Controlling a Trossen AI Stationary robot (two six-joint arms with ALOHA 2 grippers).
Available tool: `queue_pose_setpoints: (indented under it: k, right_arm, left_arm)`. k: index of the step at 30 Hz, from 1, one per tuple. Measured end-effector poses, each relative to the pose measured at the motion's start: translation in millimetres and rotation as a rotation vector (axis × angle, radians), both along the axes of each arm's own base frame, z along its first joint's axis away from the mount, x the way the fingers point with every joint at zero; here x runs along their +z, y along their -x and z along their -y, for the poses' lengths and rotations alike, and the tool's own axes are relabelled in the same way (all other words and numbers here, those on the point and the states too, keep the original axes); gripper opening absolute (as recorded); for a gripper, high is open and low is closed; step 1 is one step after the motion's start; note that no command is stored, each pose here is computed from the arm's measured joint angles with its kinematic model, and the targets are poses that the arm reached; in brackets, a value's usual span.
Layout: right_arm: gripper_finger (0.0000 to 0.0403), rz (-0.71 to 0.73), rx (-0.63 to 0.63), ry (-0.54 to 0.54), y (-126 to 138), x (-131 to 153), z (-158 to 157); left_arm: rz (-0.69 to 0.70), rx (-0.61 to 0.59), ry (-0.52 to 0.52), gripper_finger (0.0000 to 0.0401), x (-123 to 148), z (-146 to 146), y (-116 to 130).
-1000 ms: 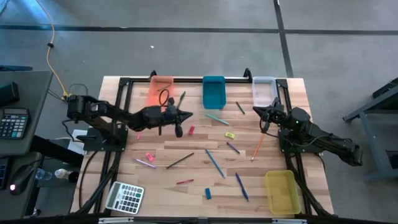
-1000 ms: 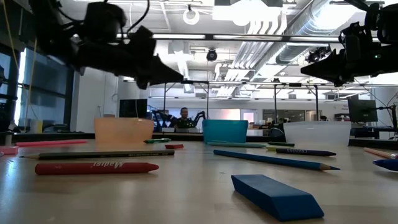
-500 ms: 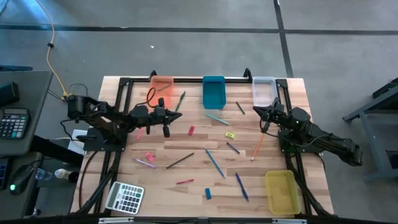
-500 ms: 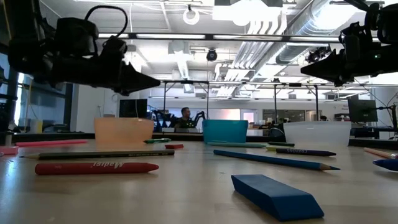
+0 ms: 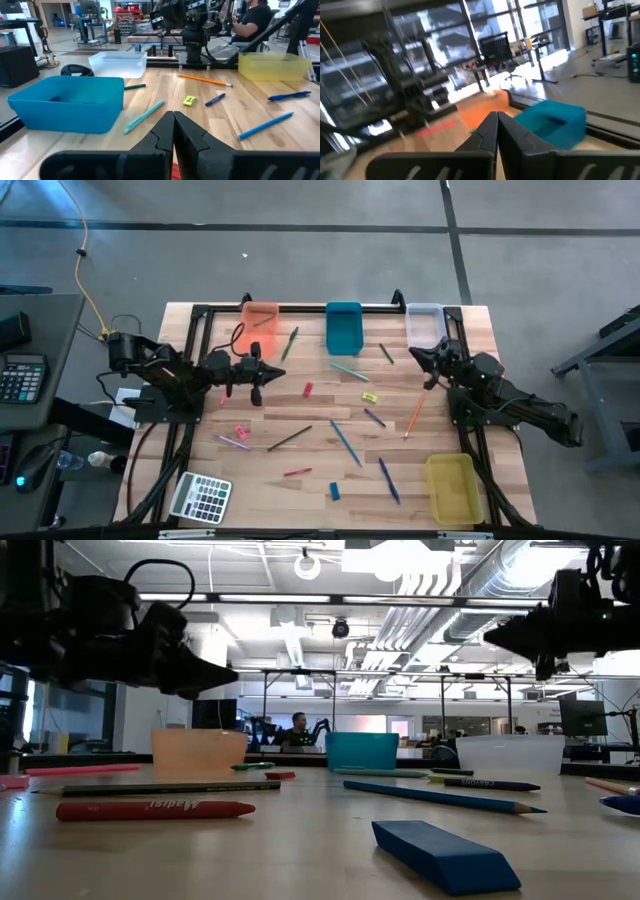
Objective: Sort crayons/erasers/pens/pencils in bins
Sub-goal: Put the light blue pen into the yellow bin
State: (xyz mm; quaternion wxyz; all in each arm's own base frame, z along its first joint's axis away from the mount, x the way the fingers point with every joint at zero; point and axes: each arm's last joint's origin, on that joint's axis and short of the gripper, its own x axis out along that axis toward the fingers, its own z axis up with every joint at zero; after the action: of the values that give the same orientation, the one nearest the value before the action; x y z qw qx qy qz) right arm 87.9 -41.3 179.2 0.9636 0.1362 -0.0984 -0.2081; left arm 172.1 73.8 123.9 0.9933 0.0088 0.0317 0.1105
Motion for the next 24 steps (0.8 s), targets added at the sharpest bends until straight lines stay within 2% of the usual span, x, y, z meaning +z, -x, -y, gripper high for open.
queue_pose_setpoints:
  k: [4,8,12,18,24]
  right_arm:
    - [0.0000,0.153,-0.007,0.073,3,16,-1]
    - [0.0000,0.187,0.059,0.135,2,24,-5]
    - [0.0000,0.094,0.000,0.120,-4,34,-4]
    - [0.0000,-0.031,-0.011,0.105,-26,59,-3]
    - [0.0000,-0.255,-0.034,0.046,-56,79,1]
  left_arm:
    - [0.007,0.004,0.008,0.0000,0,1,1]
    - [0.015,0.019,0.020,0.0000,1,0,0]
    - [0.012,0.018,0.000,0.0000,1,-1,0]
    - [0.011,0.018,-0.004,0.0000,1,-1,0]
    - [0.011,0.018,-0.006,0.0000,1,-1,0]
